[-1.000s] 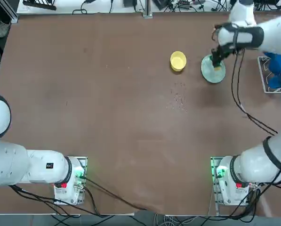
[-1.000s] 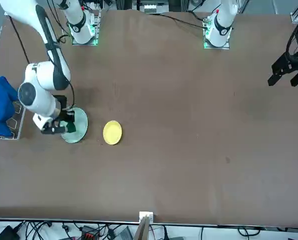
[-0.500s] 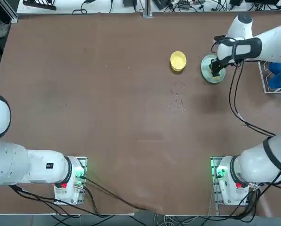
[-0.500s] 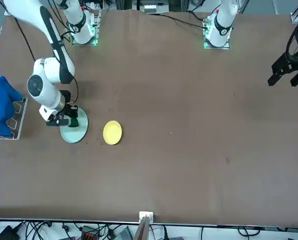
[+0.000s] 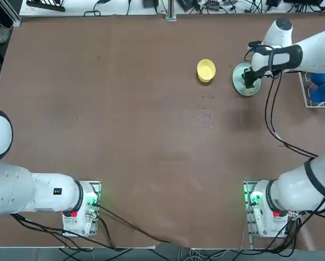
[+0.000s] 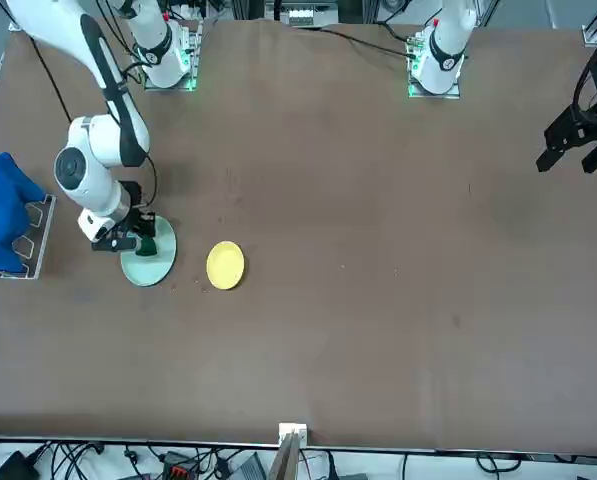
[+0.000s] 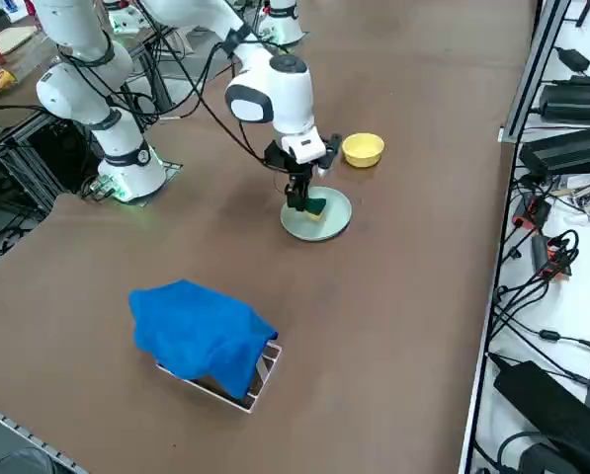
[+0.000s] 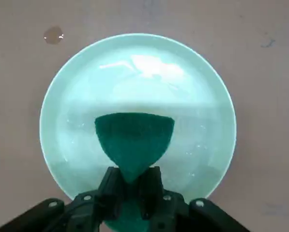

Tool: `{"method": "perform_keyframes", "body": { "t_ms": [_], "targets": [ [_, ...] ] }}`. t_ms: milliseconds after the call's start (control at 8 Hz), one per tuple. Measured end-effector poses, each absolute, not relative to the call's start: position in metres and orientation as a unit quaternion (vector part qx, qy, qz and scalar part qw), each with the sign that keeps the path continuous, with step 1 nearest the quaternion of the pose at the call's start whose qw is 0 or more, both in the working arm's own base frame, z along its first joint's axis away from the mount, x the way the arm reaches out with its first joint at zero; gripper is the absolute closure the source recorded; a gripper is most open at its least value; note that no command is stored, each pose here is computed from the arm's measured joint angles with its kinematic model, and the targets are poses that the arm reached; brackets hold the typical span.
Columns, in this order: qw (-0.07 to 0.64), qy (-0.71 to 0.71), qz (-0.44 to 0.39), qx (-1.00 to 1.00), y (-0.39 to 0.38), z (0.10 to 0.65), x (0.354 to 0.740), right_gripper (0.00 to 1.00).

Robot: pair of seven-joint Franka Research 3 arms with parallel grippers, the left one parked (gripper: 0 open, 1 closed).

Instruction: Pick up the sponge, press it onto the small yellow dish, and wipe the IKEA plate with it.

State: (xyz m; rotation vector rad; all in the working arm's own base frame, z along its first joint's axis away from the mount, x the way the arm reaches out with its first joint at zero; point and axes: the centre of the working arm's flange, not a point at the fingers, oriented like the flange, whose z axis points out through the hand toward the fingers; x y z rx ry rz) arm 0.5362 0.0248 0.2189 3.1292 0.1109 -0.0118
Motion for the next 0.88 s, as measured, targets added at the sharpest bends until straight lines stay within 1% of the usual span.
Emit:
{"method": "perform_keyframes", "body": {
  "t_ms": [375, 625, 875],
  "targets": [
    [0.003, 0.056, 0.001, 0.998, -0.008, 0.202, 0.537, 0.79],
    [0.003, 0.072, 0.009, 0.997, -0.032, 0.201, 0.539, 0.79],
    [0.001, 0.093, 0.022, 0.995, -0.044, 0.202, 0.551, 0.79]
  ]
}}
